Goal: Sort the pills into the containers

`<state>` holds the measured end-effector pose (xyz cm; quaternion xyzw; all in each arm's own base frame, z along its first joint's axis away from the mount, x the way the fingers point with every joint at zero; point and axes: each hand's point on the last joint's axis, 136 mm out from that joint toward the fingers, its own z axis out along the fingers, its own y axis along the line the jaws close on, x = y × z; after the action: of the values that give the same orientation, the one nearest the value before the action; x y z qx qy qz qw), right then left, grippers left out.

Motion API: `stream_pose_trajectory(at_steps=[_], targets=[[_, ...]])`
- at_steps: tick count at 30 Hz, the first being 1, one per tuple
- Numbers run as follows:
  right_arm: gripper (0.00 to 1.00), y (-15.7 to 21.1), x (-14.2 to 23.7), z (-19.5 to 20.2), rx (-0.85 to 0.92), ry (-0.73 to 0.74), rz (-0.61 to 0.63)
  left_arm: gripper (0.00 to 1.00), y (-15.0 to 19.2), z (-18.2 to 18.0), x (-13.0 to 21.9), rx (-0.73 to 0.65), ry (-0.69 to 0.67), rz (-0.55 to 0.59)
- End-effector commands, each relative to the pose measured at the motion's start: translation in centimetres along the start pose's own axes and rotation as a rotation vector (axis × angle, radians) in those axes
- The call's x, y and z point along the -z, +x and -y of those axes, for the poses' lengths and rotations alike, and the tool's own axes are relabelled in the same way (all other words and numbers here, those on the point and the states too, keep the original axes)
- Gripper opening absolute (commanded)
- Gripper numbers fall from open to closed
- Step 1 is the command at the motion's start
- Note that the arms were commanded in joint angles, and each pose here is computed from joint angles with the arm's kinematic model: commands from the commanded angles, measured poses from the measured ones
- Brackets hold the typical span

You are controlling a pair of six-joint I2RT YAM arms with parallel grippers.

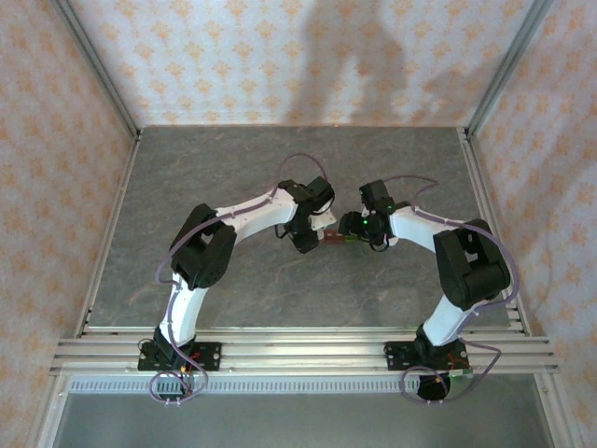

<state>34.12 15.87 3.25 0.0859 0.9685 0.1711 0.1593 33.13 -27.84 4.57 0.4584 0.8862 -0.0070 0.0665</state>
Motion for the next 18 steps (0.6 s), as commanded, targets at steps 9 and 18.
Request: stream_pose_trajectory(at_steps=[9, 18], targets=[[0.7, 0.3, -0.47, 0.05, 0.003, 0.018, -0.02, 0.0, 0.17, -0.44, 0.34, -0.057, -0.047, -0.069], [0.7, 0.33, -0.53, 0.06, 0.002, 0.019, -0.021, 0.0, 0.43, -0.87, 0.5, -0.093, -0.069, -0.11]])
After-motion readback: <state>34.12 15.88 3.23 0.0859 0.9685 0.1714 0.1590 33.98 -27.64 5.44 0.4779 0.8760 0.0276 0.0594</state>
